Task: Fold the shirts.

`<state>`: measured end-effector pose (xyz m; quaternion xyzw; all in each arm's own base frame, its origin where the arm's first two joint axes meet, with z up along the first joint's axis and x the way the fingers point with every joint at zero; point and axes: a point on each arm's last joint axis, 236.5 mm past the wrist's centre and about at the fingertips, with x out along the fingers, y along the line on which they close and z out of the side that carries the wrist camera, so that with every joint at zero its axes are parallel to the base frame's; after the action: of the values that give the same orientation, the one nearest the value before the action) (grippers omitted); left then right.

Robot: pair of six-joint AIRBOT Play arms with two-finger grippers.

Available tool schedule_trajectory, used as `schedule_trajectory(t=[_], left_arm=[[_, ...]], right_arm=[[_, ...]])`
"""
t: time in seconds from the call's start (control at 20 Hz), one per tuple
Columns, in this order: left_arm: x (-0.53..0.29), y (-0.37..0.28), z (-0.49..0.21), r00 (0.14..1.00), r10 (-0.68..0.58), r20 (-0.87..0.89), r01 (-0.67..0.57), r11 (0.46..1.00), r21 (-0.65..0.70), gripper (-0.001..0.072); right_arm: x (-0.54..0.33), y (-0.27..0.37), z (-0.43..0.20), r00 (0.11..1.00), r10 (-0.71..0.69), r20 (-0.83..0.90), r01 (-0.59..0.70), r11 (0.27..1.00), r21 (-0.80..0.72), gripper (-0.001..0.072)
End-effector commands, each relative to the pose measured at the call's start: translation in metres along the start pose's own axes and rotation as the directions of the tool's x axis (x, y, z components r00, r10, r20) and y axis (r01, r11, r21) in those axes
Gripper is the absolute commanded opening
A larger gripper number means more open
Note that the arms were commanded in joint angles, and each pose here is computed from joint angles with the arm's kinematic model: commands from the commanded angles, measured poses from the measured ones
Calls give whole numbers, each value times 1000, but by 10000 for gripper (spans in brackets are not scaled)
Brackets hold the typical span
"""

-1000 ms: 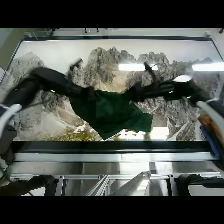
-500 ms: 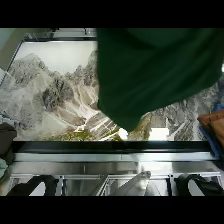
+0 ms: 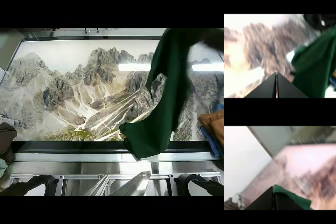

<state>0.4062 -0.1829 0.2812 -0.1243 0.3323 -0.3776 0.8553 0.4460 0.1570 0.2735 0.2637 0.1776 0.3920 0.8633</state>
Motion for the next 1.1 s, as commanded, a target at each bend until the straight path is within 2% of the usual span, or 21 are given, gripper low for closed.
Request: schedule_trajectory(t=[0.0,0.1,0.2,0.25,0.3,0.35,0.4,0.55,0.65,0.7,0.85,1.05], left_arm=[[81,71,-94,964,-33,-264,-17,982,-188,14],[107,91,-143,926,-90,-366,-23,955,-295,14],[127,90,-190,873,-168,-457,-20,926,-378,15],[134,88,-211,846,-194,-497,-27,915,-402,150],[141,84,-233,813,-223,-538,-32,905,-424,424],[147,79,-250,782,-249,-572,-35,898,-439,647],[154,73,-268,754,-269,-600,-41,891,-452,701],[172,55,-317,674,-306,-672,-60,884,-464,702],[186,40,-340,640,-312,-702,-61,890,-451,701],[193,31,-346,628,-323,-708,-52,890,-452,701],[216,-6,-357,587,-376,-717,5,888,-461,693],[242,-41,-365,544,-376,-750,82,913,-399,691]], right_arm=[[49,-141,-68,975,-184,-123,205,961,187,27],[43,-190,-77,959,-253,-127,277,929,245,32],[22,-204,-79,960,-239,-146,272,920,281,423],[8,-205,-75,963,-221,-152,260,908,328,407],[-11,-208,-72,964,-212,-161,258,895,364,360],[-33,-216,-74,954,-233,-190,291,874,390,363],[-57,-227,-84,930,-269,-250,354,839,412,364],[-126,-250,-152,777,-360,-516,590,702,399,363],[-155,-253,-191,687,-394,-611,688,622,373,364],[-161,-252,-205,671,-395,-627,707,597,380,364],[-160,-242,-232,663,-352,-661,709,578,404,364],[-154,-232,-242,665,-314,-678,698,586,413,364]])
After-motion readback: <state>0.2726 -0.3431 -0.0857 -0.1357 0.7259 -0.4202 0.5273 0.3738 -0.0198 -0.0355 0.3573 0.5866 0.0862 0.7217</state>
